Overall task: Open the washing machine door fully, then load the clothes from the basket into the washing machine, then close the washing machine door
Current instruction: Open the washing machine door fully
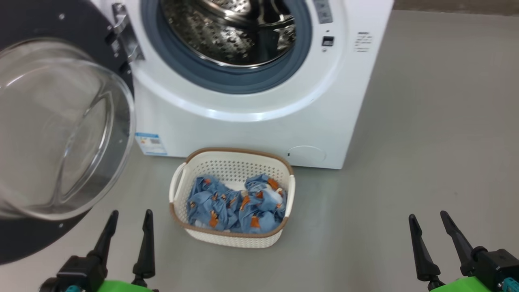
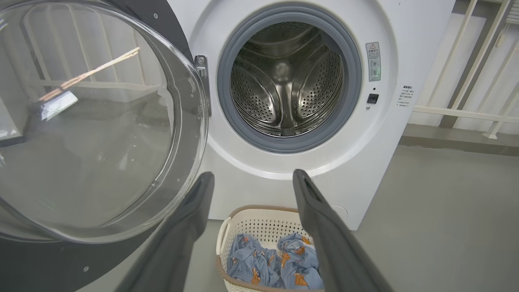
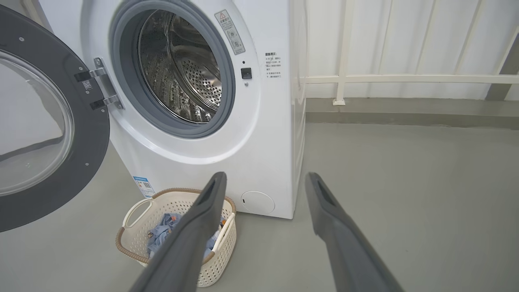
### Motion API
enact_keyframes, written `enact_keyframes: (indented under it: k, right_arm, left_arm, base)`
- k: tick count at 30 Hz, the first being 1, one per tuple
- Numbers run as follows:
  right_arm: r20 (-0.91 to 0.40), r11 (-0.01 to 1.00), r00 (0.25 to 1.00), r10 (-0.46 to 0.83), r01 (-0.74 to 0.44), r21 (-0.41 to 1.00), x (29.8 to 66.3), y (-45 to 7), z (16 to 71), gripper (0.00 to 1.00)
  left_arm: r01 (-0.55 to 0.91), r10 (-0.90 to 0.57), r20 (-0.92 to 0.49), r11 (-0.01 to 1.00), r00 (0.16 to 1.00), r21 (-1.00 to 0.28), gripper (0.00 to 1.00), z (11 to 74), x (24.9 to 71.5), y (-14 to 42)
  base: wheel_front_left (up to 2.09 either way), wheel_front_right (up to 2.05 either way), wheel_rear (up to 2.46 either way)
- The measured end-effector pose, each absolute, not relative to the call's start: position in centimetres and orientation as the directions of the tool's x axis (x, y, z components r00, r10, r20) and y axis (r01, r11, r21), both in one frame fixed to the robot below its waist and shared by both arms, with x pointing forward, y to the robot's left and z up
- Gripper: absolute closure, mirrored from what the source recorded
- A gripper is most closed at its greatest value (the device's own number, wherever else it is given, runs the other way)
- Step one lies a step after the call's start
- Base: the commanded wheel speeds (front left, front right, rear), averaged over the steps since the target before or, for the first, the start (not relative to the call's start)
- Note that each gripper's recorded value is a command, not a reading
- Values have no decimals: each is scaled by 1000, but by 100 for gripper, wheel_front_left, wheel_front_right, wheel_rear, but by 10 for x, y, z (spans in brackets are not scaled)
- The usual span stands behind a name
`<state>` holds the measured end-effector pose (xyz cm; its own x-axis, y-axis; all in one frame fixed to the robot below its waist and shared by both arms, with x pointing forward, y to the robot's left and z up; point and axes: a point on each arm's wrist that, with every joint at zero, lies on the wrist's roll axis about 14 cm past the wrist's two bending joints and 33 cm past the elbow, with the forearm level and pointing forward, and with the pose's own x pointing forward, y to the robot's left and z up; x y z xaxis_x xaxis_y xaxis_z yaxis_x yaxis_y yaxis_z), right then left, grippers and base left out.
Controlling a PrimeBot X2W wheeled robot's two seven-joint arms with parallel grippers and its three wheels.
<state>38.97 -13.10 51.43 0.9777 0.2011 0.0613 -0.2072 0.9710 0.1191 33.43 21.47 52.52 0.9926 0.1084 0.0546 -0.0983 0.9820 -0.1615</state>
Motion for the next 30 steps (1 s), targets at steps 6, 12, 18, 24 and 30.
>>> enact_keyframes:
  k: [6,12,18,24,30]
  right_arm:
    - [63,980,986,154,-160,117,373,-148,516,0]
    - [74,985,990,118,-126,116,359,-160,520,0]
    - [85,989,993,87,-96,114,349,-170,524,0]
    - [81,989,993,81,-90,114,346,-172,524,0]
    - [76,989,994,82,-91,115,346,-171,522,0]
  left_arm:
    - [-40,44,19,985,999,-167,0,513,337,194]
    - [21,-18,17,985,1000,-169,0,513,342,175]
    - [53,-53,3,984,999,-168,0,510,342,165]
    - [67,-68,-3,986,998,-154,0,509,343,163]
    - [68,-70,-8,987,998,-147,0,508,342,165]
  base:
    - [0,0,0]
    - [0,0,0]
    - [0,0,0]
    - [0,0,0]
    - [0,0,0]
